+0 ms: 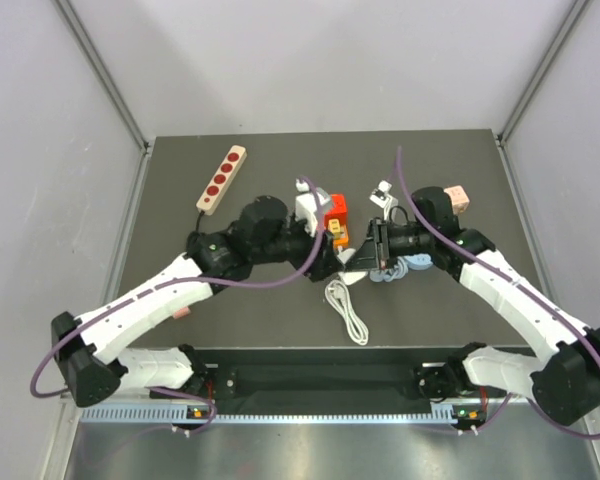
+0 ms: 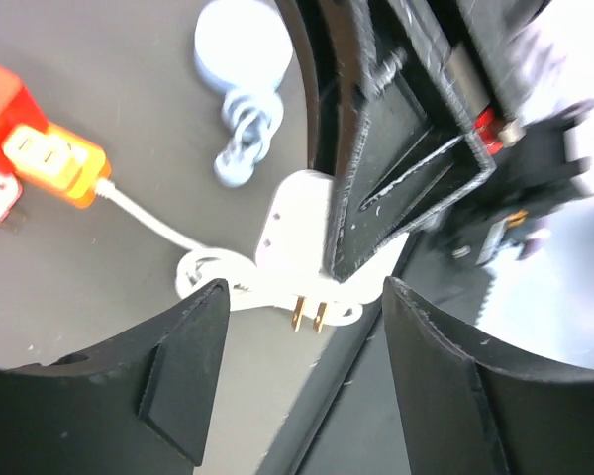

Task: Insert the plug
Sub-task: Pick up the plug from the center of the board.

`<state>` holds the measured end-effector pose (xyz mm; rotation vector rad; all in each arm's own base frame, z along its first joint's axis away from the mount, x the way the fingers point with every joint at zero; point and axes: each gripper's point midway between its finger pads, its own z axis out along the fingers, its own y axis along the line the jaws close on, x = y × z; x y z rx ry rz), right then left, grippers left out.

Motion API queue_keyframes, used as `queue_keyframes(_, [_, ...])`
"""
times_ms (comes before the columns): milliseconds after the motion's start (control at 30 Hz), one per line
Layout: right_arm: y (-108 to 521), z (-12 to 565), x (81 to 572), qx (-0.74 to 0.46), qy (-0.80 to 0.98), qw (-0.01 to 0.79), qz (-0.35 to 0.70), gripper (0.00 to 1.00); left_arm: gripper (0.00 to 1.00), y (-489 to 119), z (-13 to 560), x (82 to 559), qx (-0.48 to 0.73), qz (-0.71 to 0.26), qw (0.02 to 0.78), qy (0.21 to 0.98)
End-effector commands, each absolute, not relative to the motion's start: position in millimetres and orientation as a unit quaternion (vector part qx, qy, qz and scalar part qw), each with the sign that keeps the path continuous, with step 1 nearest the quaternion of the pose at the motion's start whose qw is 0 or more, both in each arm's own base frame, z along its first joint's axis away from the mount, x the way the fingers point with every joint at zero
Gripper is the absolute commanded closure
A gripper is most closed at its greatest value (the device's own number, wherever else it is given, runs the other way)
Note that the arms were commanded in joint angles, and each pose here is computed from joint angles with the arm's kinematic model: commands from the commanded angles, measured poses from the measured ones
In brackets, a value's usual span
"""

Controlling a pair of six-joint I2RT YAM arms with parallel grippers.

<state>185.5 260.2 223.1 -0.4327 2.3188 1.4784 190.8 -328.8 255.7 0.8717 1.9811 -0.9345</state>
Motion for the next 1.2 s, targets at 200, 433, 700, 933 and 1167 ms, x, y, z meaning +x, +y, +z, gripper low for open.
queue_keyframes(200, [244,285,167,-0.239,0.748,0.282,0.551,1.00,0.33,-325,353,157,0.331,-0.560,0.336,0.681])
queue_keyframes(433, [242,315,155,-0.249,0.703,0.325,0.581,1.00,0.39,-329,348,144,0.338,-0.591,0.304,0.666])
queue_keyframes(700, [244,333,150,-0.241,0.679,0.331,0.610,1.00,0.44,-331,340,142,0.345,-0.596,0.285,0.666])
queue_keyframes(933, [245,339,148,-0.241,0.667,0.333,0.622,1.00,0.49,-335,335,145,0.346,-0.598,0.289,0.663])
queue_keyframes(1167, [246,341,144,-0.241,0.657,0.333,0.633,1.00,0.64,-337,333,148,0.351,-0.596,0.297,0.658])
